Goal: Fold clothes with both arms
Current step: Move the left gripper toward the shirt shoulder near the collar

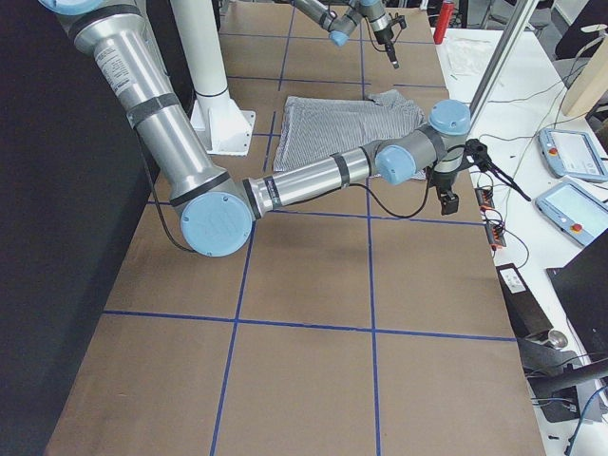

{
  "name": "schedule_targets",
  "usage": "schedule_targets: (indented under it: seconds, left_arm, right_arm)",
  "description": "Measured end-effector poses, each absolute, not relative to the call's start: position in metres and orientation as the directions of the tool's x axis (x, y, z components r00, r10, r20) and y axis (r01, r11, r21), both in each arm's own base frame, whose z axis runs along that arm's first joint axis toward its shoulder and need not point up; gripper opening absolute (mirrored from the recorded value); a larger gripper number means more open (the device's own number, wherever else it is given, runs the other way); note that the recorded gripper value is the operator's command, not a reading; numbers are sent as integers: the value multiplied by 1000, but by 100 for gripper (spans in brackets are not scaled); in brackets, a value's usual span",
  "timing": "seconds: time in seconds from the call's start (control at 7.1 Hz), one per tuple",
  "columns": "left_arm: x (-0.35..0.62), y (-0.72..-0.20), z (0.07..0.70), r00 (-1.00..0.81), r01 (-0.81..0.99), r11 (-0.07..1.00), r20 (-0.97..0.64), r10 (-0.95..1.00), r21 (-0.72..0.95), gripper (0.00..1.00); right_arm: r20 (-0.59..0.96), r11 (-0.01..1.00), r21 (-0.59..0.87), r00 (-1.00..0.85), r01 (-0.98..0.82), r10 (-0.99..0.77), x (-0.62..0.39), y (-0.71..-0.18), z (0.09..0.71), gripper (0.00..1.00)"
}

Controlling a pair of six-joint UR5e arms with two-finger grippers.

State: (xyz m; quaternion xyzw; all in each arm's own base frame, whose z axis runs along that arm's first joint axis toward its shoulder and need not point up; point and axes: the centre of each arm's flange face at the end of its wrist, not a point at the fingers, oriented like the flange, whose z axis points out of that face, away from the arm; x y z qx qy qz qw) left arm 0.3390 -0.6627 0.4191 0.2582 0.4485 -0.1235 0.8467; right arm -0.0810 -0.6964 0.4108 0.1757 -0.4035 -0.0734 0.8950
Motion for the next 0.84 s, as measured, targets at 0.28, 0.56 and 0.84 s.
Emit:
schedule_targets:
  seconds: [0.28, 0.56, 0.84]
  left_arm:
    - [379, -677, 426, 606, 455, 827, -796, -14, 332, 62]
    - [404, -687, 430, 636, 439, 830, -771, -18, 344, 60]
    - [415, -687, 437, 662, 415, 833, -750, 0, 366, 58]
  right_arm:
    - [696, 930, 369, 666, -10, -269, -80, -694, 417, 100]
    - [694, 930, 367, 669, -9, -268, -80, -694, 419, 100]
    - [692, 931, 366, 671, -8, -267, -81, -695, 420, 100]
